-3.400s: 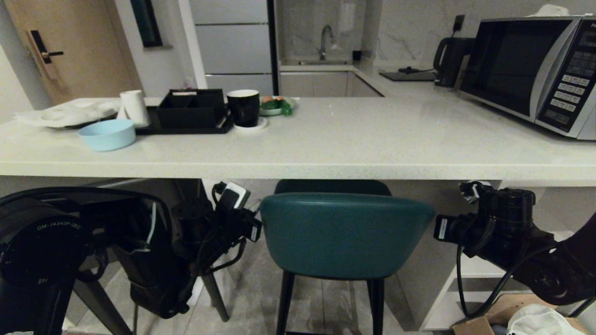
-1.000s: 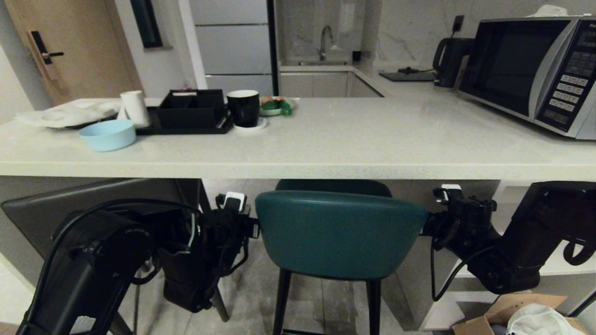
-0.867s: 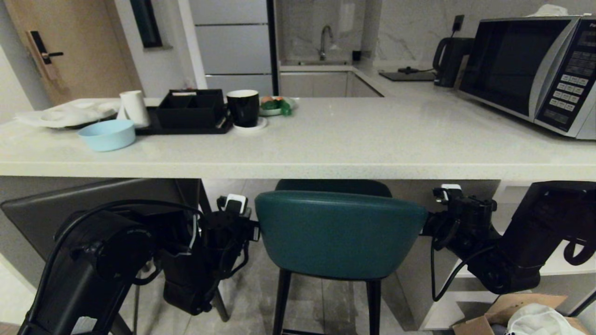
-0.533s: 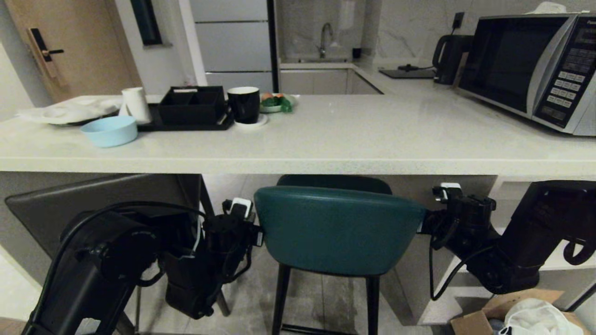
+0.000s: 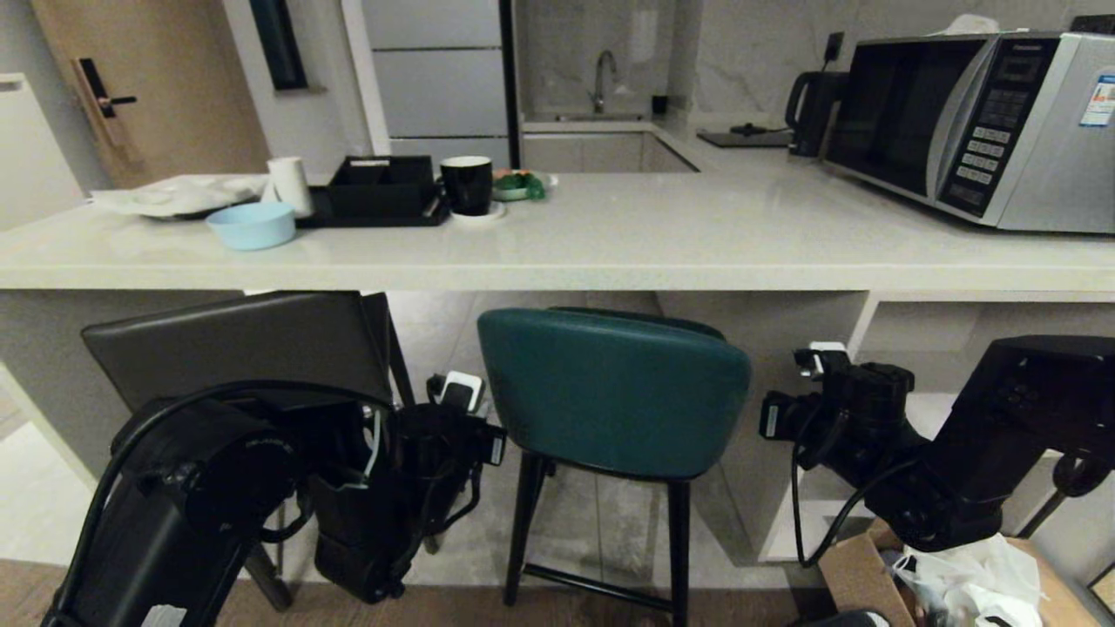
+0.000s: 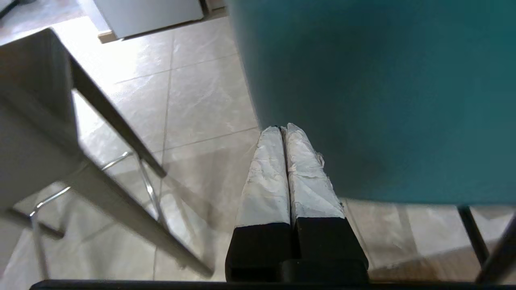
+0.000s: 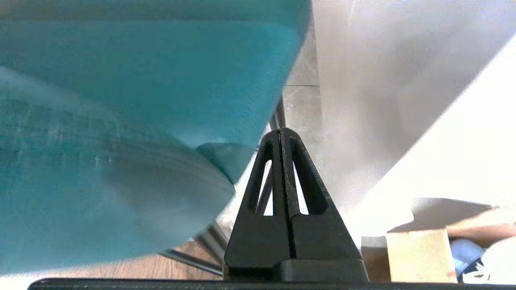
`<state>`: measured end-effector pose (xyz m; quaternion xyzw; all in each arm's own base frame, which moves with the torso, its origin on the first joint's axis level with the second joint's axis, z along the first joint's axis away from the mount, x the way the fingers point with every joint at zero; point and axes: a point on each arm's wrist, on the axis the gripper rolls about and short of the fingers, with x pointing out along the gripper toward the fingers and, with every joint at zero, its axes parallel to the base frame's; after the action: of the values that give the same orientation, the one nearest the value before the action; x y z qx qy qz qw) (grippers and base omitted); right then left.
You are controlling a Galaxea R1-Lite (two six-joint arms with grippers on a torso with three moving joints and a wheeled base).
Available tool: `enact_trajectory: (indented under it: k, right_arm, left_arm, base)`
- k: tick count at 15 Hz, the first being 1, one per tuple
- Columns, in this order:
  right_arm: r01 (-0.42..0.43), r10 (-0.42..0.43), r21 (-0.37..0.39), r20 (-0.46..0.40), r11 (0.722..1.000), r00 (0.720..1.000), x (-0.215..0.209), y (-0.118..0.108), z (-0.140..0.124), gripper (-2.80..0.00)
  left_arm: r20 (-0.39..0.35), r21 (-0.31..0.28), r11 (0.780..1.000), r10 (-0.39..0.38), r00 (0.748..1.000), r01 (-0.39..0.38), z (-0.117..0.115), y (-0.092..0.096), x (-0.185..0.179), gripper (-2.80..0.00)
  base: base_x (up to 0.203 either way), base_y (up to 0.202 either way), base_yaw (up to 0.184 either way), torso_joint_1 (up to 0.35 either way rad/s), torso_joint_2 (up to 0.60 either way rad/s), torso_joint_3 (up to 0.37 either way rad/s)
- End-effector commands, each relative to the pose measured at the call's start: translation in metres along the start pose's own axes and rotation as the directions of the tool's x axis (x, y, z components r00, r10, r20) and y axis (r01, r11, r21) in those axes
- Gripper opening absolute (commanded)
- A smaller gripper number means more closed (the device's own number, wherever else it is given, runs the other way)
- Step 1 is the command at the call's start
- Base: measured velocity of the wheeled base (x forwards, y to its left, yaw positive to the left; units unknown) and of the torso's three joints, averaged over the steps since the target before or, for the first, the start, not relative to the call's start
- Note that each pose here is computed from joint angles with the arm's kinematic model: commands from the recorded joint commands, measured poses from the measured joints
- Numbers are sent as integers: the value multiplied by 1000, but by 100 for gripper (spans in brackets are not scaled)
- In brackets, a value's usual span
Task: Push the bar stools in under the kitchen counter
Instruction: Pull the blue chair out from under the dining table
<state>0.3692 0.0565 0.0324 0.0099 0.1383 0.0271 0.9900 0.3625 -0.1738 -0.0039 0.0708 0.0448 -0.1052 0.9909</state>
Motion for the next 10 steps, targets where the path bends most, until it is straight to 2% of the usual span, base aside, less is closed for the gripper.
enact_trajectory:
  k: [1,4,10]
  right_arm:
    - [13,-13,4,9,1000,1000,1,-4,1,-280]
    - [28,-28,10,7,1000,1000,1,-9,1,-280]
    - [30,-30,13,15,999,999,-1,-10,4,-280]
  left_arm:
    - [-2,-5,999,53,999,-53,-2,23,4,-280]
    - [34,-21,995,93,995,-93,0,48,19,-280]
    - [42,-25,994,104,994,-103,-5,49,27,-280]
  base:
    - [0,0,0,0,0,0]
    - [0,0,0,0,0,0]
    - [0,0,0,0,0,0]
